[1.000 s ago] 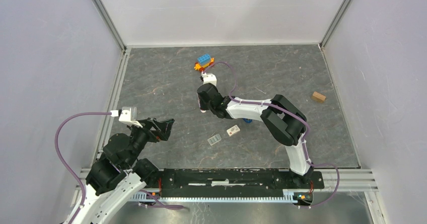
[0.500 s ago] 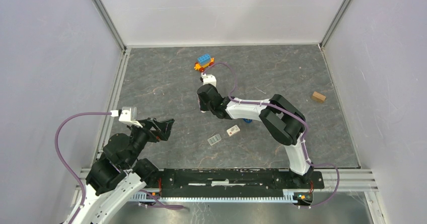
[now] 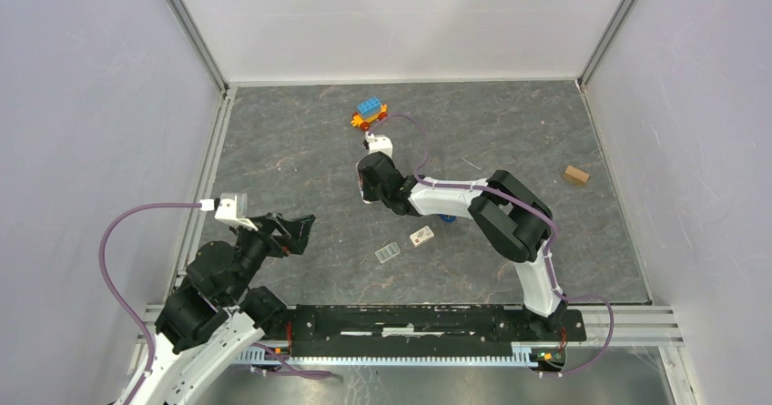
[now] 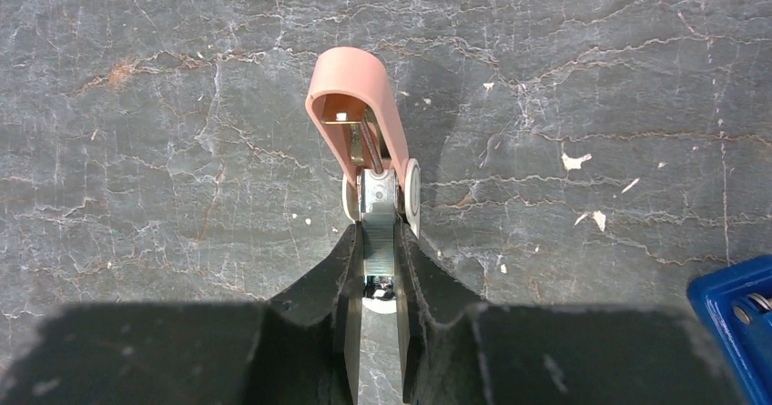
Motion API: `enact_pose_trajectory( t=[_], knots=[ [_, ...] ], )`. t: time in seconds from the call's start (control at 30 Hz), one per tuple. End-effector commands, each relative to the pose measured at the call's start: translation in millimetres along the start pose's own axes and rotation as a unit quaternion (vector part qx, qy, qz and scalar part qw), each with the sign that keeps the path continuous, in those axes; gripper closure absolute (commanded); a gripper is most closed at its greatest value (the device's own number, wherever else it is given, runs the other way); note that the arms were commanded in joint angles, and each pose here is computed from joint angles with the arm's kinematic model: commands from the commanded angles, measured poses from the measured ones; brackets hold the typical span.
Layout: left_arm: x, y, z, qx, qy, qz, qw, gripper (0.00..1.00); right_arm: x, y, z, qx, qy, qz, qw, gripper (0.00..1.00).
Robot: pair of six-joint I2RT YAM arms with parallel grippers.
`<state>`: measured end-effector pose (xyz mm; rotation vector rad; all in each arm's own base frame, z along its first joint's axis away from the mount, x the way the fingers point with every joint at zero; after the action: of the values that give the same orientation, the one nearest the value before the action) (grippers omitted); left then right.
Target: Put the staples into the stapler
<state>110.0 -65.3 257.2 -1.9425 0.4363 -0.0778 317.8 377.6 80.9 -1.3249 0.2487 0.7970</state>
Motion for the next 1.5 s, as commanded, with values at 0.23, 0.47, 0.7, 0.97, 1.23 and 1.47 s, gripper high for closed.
enact_pose_trajectory(
  t=[0.23,0.47,0.7,0.97,1.23,1.47],
  knots=[
    [0,-4,2,0.024,-0.002,-0.012,1.000,0.00,6,3,-1,0.007,-0.005,-0.004,1.000,0.80],
    [0,-4,2,0.023,-0.002,-0.012,1.000,0.00,3,-6,3,0.007,-0.007,-0.013,1.000,0.80],
    [-1,-5,2,0.023,-0.001,-0.013,1.000,0.00,1,-16,7,0.008,-0.010,-0.022,1.000,0.80],
    [-1,-4,2,0.024,-0.002,-0.012,1.000,0.00,-1,-20,8,0.007,-0.010,-0.028,1.000,0.80],
    [-1,-5,2,0.022,-0.003,-0.015,1.000,0.00,-4,-26,9,0.009,-0.012,-0.033,0.999,0.80],
    [-1,-5,2,0.022,-0.002,-0.014,1.000,0.00,-5,-28,10,0.007,-0.011,-0.037,0.999,0.80]
  ],
)
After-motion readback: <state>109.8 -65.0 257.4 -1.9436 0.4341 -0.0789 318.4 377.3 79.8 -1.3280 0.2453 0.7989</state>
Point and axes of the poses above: each gripper's point midway between its finger pads, its own x axis out along the fingers, its own z axis along the line the jaws close on, y = z × x, the point moved 6 cm from there along -x, back along the fingers, and after that the axes turned 2 degrees about x, right-handed, at the moved point
